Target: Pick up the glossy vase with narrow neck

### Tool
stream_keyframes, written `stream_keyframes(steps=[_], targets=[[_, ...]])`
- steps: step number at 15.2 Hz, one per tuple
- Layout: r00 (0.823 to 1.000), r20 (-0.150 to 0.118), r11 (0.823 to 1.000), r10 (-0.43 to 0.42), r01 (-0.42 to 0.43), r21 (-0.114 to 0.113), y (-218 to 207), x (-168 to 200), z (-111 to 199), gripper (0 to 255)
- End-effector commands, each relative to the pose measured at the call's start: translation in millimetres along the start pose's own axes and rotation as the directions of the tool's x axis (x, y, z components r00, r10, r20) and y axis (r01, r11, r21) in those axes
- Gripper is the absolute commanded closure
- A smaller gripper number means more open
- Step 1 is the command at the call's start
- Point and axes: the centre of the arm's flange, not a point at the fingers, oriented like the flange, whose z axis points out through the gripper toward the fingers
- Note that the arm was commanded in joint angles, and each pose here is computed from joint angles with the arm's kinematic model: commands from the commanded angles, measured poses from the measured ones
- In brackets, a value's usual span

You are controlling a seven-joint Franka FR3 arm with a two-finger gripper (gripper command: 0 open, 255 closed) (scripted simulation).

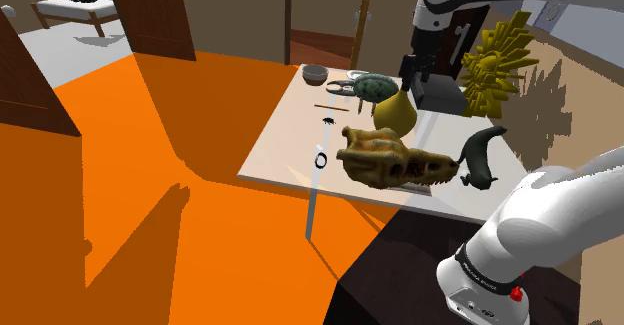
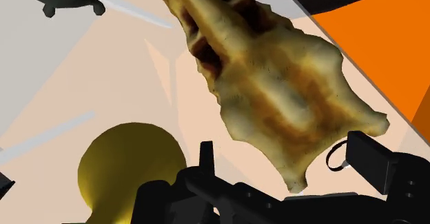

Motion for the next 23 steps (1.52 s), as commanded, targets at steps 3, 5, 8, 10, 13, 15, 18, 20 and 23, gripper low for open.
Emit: stream_keyframes(steps=[3, 5, 8, 10, 13, 15, 18, 20, 23], targets=[[1.0, -0.009, 1.0, 0.005, -0.005, 0.013, 48.1, 30.8, 2.9, 0], [1.0, -0.013, 1.0, 0.008, -0.007, 0.02, 70.9, 45.0, 5.2, 0], [1.0, -0.02, 0.999, 0.012, -0.011, 0.032, 105.2, 66.2, 8.9, 0], [1.0, -0.024, 0.999, 0.015, -0.014, 0.039, 128.0, 80.3, 11.5, 0], [0.999, -0.031, 0.999, 0.019, -0.017, 0.05, 162.3, 101.3, 15.6, 0], [0.999, -0.035, 0.998, 0.022, -0.02, 0.057, 185.3, 115.3, 18.5, 0], [0.999, -0.04, 0.998, 0.025, -0.023, 0.066, 211.0, 131.0, 21.8, 0], [0.999, -0.04, 0.998, 0.025, -0.023, 0.066, 210.4, 131.7, 32.3, 0], [0.999, -0.04, 0.998, 0.025, -0.023, 0.066, 209.4, 132.9, 48.1, 0]])
